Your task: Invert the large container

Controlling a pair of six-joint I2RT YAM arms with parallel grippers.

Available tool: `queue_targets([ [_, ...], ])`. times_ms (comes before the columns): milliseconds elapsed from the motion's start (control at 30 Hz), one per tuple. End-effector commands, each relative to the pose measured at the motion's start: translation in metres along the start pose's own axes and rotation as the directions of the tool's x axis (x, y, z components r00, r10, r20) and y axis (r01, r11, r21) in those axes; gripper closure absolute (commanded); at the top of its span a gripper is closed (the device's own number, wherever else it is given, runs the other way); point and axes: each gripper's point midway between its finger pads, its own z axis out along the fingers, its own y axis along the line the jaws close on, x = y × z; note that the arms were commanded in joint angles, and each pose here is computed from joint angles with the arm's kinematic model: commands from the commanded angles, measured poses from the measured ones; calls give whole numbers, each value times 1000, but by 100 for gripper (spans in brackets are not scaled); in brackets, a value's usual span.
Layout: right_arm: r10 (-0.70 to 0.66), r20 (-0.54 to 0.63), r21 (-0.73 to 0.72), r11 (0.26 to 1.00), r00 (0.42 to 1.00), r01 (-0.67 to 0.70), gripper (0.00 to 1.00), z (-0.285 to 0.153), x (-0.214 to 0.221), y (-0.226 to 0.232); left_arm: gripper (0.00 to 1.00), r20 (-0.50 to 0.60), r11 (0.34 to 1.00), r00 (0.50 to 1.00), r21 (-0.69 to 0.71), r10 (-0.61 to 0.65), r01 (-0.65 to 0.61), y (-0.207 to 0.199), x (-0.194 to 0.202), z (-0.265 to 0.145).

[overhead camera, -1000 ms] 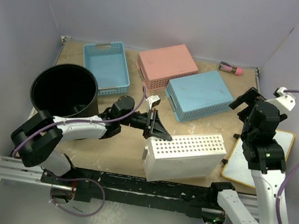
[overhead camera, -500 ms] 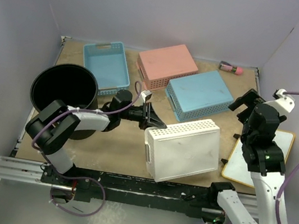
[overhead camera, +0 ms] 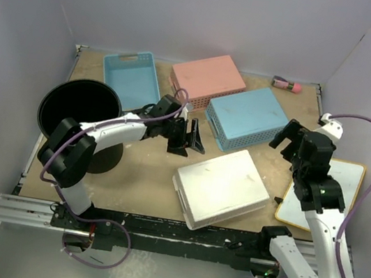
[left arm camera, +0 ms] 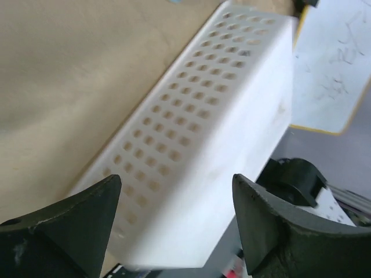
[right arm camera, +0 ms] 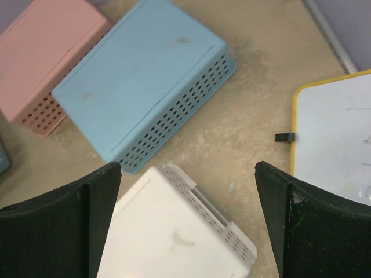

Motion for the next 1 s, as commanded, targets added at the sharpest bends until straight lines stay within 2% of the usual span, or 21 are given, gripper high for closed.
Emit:
queue_targets([
  [0,-47,-80,-201,979,996,30,0,-2,23,32,25,86,932,973,-314,215,-179,35,-36,-19],
  [133,-105,-127,-287,956,986,64,0,-3,35,45,25,146,856,939,-472,310,-209,35,-66,-35],
  [200,-134,-129,-391,917,983,74,0,-11,38,61,25,191,821,903,-518,385,-240,13,-79,-57],
  [267,-89,-162,-494,869,983,-2,0,-18,47,82,25,271,795,846,-550,459,-256,-18,-91,-90],
  [300,-64,-190,-565,823,980,-56,0,-22,56,96,25,317,780,815,-578,484,-239,-27,-99,-110],
  [333,-54,-244,-659,742,968,-124,0,-33,72,116,25,370,770,781,-602,503,-211,-37,-107,-131],
  [400,-71,-301,-743,642,951,-187,0,-46,100,146,26,464,745,698,-649,546,-152,-53,-121,-173],
  [467,-156,-289,-770,624,945,-132,0,-59,125,170,26,506,733,630,-662,590,-155,-75,-126,-209],
  [533,-270,-253,-807,588,929,-49,0,-79,148,198,26,533,722,593,-681,604,-125,-86,-126,-237],
  [633,-386,-210,-871,491,898,7,0,-108,173,231,25,570,674,533,-739,625,-1,-79,-125,-284],
  [700,-484,-187,-902,429,855,45,0,-123,199,244,23,586,632,507,-768,632,100,-65,-125,-316],
  [767,-590,-160,-917,385,791,102,0,-135,229,251,22,601,612,505,-773,619,170,-50,-126,-337],
  [800,-646,-148,-917,373,749,140,0,-137,248,249,22,605,607,509,-772,613,186,-45,-126,-341],
  [867,-704,-95,-919,333,704,210,0,-147,265,255,22,604,606,517,-772,606,192,-41,-126,-339],
  [967,-771,-85,-902,328,632,280,0,-139,287,248,23,588,600,541,-779,601,181,-35,-127,-328],
])
